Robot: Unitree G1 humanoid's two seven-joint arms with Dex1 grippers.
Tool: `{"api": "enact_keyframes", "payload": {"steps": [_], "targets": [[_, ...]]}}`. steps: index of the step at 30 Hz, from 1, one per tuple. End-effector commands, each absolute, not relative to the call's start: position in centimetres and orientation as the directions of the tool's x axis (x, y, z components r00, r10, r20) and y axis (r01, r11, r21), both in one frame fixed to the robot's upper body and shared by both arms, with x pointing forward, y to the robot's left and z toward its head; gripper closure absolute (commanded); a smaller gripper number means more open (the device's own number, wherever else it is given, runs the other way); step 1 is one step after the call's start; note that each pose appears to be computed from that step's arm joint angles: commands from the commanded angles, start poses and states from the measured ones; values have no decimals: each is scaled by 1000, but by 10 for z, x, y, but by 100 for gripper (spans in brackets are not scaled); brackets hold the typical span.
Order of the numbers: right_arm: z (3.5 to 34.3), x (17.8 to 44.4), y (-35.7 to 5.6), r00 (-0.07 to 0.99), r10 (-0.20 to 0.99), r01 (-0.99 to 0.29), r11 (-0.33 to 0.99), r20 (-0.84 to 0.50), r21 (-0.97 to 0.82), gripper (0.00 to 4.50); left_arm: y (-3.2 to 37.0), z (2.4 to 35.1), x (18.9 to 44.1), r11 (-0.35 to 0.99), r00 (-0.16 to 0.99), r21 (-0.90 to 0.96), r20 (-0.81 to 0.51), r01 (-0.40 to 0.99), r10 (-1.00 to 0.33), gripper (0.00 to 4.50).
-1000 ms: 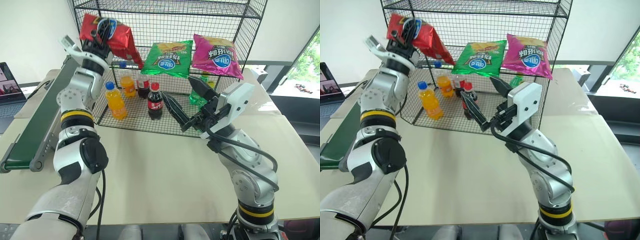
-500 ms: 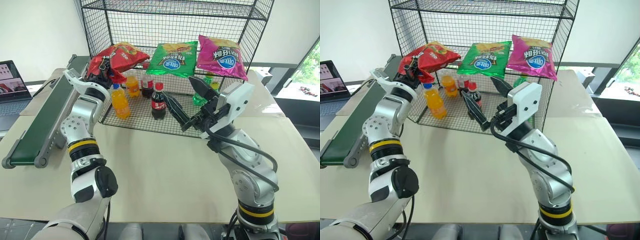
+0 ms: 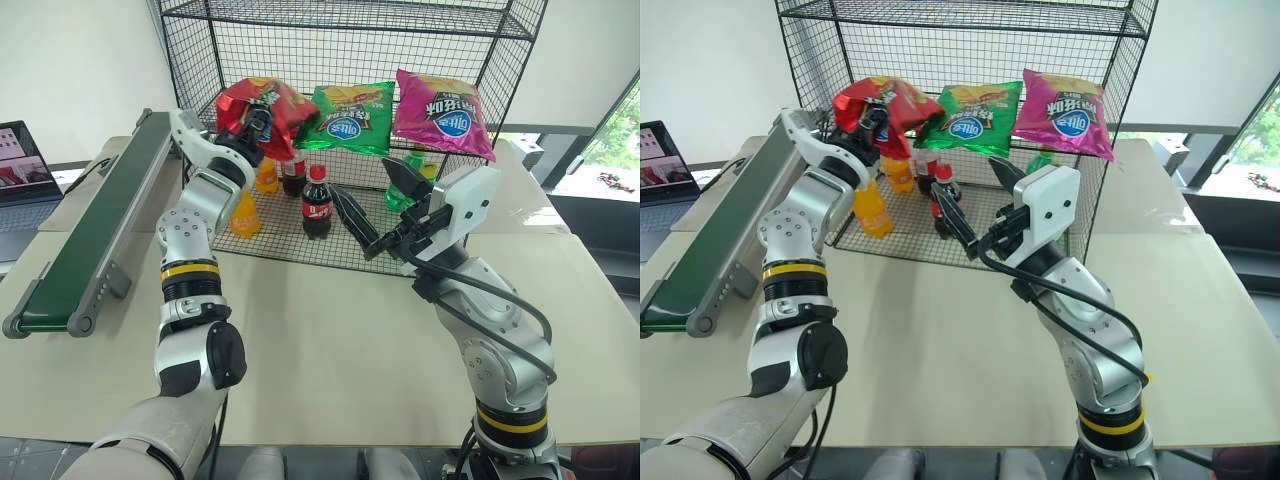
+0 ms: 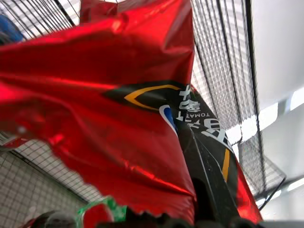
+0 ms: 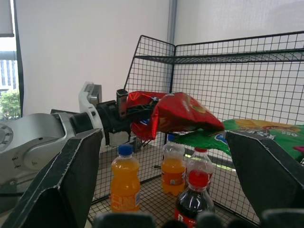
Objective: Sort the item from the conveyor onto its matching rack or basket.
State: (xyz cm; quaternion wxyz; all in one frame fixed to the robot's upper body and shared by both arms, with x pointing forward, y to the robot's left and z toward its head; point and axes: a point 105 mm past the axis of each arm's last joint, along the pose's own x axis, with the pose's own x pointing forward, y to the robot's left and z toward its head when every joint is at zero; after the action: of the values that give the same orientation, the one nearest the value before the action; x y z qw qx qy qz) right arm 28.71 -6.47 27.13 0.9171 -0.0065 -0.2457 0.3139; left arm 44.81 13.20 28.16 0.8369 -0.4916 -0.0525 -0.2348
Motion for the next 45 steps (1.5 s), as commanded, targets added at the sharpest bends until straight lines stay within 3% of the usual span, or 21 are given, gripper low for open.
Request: {"api": "enact_keyframes", "payload": {"steps": [1,8,18,28,39,45], "targets": [[283,277,-65,657,577,-562,804,485,-196,0,158,299,454,445,901,-784,350,432,-258,445],[284,279,-65,663,569,-550,811,487,-199,0,185,312,464,458,928,-813,363,359,-83,445],[286,280,-66,684,544,-513,832,486,-208,0,167,312,475,406,936,-845,338,348,-98,445],[288,282,-67,697,527,-480,847,487,-230,0,186,315,482,328,950,-896,313,300,-15,445],[282,282,-70,704,529,-489,845,474,-218,0,198,317,472,347,936,-871,345,347,-69,13],[271,283,-76,726,522,-488,850,447,-201,0,190,298,435,436,931,-823,318,364,-176,2]]}}
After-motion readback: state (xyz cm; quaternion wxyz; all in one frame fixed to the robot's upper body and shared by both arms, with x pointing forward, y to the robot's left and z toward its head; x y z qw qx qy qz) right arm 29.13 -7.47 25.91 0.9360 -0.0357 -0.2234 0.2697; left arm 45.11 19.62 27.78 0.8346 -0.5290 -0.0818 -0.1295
